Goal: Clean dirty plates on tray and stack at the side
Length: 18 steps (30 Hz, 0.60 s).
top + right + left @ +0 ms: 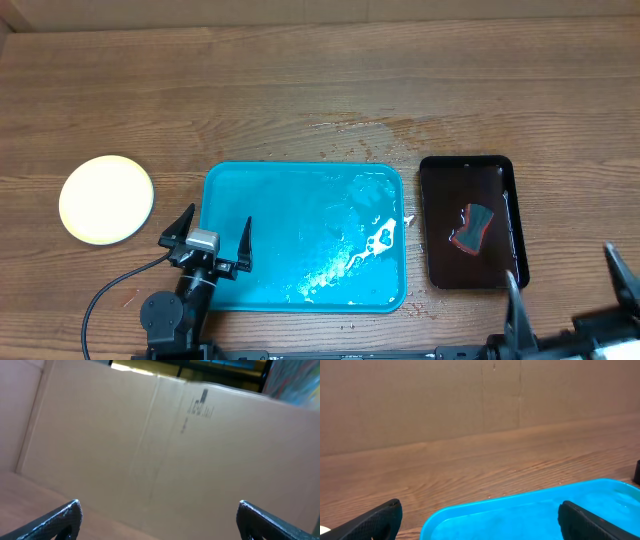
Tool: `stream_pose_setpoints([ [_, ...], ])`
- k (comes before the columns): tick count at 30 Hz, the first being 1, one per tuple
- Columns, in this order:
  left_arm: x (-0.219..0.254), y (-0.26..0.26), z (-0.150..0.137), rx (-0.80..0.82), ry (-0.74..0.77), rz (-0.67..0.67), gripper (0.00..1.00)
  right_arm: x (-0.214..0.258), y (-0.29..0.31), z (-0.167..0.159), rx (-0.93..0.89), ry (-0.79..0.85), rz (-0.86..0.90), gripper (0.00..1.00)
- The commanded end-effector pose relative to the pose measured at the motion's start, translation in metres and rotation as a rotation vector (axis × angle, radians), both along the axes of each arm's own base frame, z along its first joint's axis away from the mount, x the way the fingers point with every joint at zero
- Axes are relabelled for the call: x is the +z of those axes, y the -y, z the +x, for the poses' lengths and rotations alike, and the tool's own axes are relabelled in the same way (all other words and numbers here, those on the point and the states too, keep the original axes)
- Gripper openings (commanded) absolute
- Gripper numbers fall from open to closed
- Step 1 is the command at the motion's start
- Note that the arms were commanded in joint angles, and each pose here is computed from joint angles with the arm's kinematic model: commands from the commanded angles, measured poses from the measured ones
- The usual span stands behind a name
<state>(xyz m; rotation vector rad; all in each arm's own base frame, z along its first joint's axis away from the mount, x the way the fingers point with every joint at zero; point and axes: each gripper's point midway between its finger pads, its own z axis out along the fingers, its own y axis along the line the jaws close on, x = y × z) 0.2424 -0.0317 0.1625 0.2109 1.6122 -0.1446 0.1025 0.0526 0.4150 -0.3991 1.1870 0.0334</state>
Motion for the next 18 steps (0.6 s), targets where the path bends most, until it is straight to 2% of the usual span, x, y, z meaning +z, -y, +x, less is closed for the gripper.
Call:
stream_pose_setpoints([
  [1,0.001,-0.002,0.0,0.013,0.003,-0.015,1.0,-0.013,-0.007,0.013,0.045,-0.011,0.009,1.0],
  [10,0.001,-0.002,0.0,0.013,0.003,-0.015,1.0,-0.057,-0.012,0.069,0.083,0.025,0.073,1.0],
  [18,0.001,-0.002,0.0,0.013,0.003,-0.015,1.0,-0.091,-0.013,0.092,0.117,0.042,0.156,1.0],
])
